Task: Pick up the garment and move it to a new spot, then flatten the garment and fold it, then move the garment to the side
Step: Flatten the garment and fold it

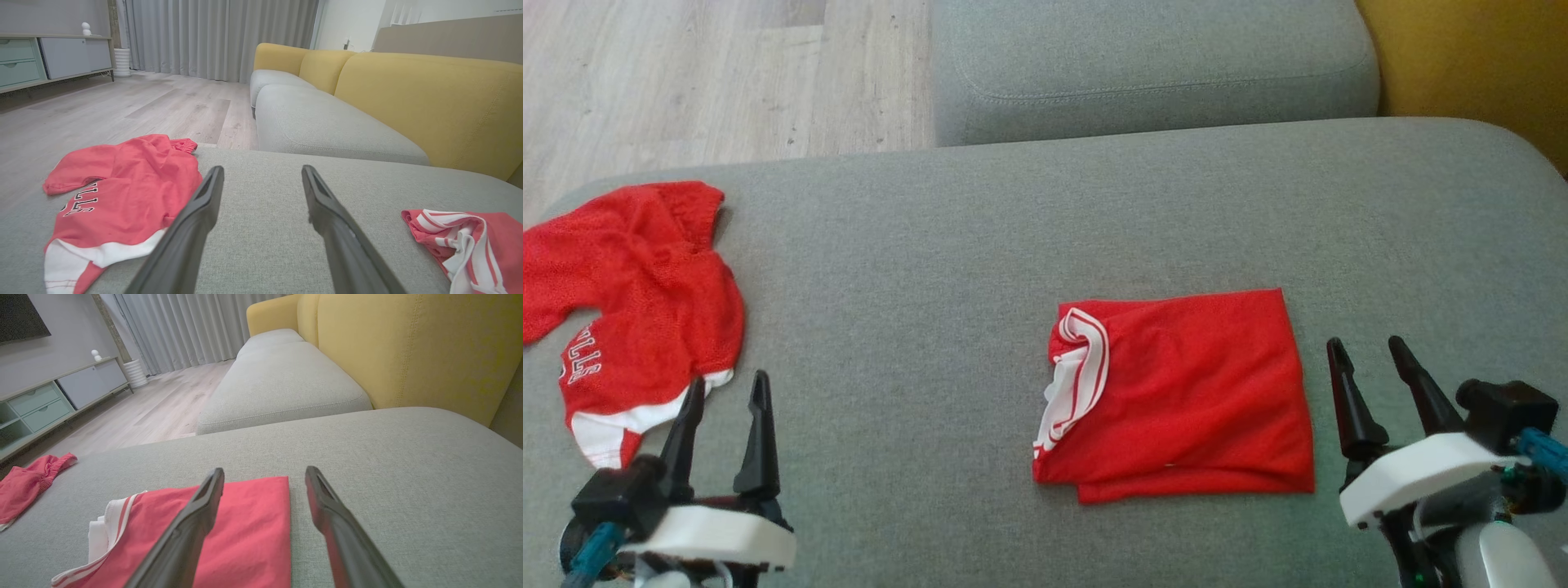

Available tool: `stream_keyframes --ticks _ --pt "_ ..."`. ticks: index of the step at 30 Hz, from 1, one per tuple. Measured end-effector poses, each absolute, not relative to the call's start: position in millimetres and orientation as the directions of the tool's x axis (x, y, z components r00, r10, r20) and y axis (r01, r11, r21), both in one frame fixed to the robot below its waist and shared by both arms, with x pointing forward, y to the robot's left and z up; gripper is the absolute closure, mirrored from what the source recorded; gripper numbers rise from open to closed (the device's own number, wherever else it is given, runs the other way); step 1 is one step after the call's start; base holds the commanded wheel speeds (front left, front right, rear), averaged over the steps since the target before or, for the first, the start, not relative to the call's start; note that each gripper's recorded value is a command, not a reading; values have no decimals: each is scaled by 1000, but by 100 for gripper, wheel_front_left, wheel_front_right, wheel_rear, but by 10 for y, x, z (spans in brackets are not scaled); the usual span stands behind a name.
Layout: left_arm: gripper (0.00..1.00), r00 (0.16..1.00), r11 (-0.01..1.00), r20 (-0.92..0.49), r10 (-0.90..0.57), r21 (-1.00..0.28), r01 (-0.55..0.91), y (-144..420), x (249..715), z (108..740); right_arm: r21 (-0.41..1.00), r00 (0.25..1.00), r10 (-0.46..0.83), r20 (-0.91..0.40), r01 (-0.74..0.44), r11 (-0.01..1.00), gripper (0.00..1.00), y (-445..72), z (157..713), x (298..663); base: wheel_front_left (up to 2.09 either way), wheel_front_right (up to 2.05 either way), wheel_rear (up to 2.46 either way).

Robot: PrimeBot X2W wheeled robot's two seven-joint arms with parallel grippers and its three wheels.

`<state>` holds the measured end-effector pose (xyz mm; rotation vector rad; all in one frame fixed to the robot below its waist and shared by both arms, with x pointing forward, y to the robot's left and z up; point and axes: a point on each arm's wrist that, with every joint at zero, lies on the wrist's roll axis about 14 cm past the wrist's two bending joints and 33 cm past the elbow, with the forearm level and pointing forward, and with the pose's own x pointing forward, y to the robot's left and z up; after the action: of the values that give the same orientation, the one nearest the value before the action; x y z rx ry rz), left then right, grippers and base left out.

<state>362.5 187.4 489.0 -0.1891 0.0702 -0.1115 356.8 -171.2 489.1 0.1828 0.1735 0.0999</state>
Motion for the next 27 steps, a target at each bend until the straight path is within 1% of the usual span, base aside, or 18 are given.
stream_keyframes --ticks 5,8,9,10,16,19,21,24,27 --pt "0 992 976 -53 -117 -193 105 1859 3614 4900 196 970 161 -180 -125 973 0 -1546 4861 3576 0 0 0" --pt "0 991 975 -62 -116 -196 102 1860 3624 4870 201 952 211 -219 -168 965 0 -1376 4784 3600 0 0 0" --pt "0 991 975 -67 -116 -197 101 1860 3632 4853 200 944 230 -236 -185 962 71 -1314 4759 3631 0 0 0" --pt "0 990 975 -72 -117 -197 101 1858 3641 4836 197 939 246 -241 -201 960 100 -1260 4763 3685 0 0 0" --pt "0 991 976 -66 -121 -193 106 1855 3784 4843 139 897 358 -259 -332 933 100 -843 4893 4201 0 0 0" --pt "0 993 978 -49 -111 -186 100 1882 3851 4892 121 854 401 -332 -383 916 100 -650 4747 4343 0 0 0" --pt "0 993 978 -47 -108 -186 98 1904 3861 4899 108 808 416 -418 -410 906 100 -555 4521 4341 0 0 0" --pt "0 993 979 -59 -104 -182 92 1931 3837 4859 111 730 427 -533 -440 891 100 -451 4157 4232 0 0 0" --pt "0 994 981 -68 -84 -182 70 1993 3826 4831 122 667 456 -590 -484 867 100 -304 3934 4124 0 0 0"
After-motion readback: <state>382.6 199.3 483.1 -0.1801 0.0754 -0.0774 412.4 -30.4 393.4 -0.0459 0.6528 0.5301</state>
